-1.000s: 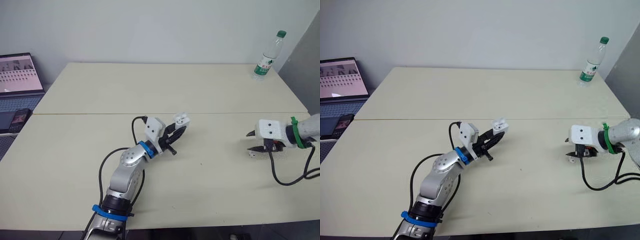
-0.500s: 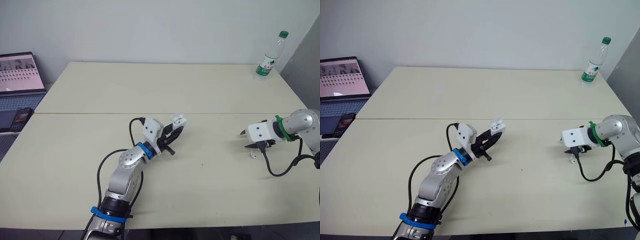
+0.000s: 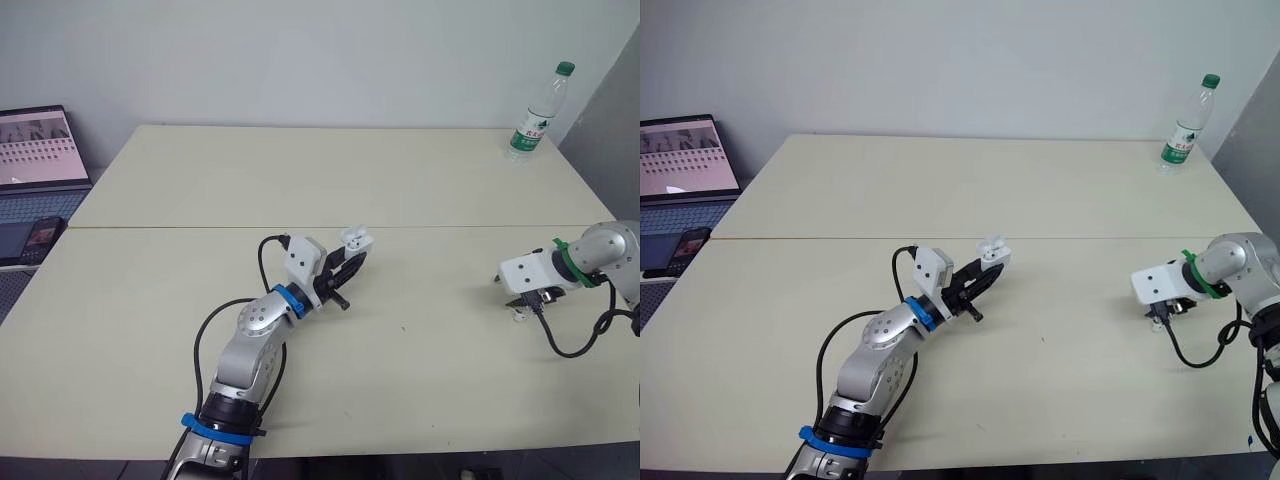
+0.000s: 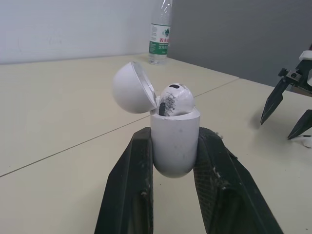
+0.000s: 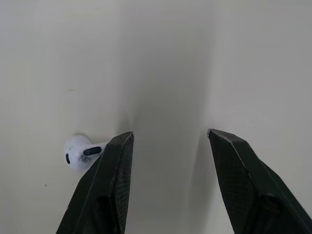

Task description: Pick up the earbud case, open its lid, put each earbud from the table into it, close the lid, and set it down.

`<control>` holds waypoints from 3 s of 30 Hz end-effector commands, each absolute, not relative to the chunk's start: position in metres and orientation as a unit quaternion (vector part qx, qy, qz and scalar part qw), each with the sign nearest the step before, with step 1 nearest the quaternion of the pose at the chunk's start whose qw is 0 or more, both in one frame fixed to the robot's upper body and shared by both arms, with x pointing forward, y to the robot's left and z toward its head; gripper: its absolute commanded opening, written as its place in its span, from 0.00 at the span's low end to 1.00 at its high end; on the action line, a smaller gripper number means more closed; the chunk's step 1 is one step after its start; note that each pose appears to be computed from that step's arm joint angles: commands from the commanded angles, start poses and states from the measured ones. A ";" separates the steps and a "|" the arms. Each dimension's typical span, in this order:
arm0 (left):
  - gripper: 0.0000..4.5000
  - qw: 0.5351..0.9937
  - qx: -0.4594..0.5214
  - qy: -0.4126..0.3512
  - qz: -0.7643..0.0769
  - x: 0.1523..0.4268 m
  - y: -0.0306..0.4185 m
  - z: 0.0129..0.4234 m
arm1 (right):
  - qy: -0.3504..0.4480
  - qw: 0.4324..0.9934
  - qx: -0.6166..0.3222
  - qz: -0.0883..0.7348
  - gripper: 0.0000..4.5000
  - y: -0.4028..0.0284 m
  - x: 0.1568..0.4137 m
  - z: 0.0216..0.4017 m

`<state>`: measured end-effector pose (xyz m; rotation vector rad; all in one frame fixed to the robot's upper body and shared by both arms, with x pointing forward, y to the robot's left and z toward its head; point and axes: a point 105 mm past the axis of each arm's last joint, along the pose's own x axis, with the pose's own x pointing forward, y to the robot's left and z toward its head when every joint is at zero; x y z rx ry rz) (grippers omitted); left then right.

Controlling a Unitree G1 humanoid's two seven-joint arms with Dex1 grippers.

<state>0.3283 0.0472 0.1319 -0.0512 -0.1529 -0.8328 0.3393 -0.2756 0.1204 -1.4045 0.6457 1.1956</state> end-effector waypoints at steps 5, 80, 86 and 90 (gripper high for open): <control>0.16 0.907 -0.020 -0.110 -0.407 0.327 0.045 0.148 | 0.285 0.562 -0.602 0.490 0.55 -0.286 0.338 0.135; 0.16 0.908 -0.020 -0.110 -0.404 0.328 0.046 0.146 | 0.365 0.532 -0.589 0.486 0.55 -0.307 0.309 0.138; 0.16 0.907 -0.021 -0.109 -0.405 0.328 0.045 0.146 | 0.375 0.538 -0.581 0.483 0.55 -0.311 0.301 0.148; 0.16 0.906 -0.021 -0.108 -0.408 0.328 0.044 0.145 | 0.373 0.551 -0.585 0.463 0.55 -0.315 0.306 0.154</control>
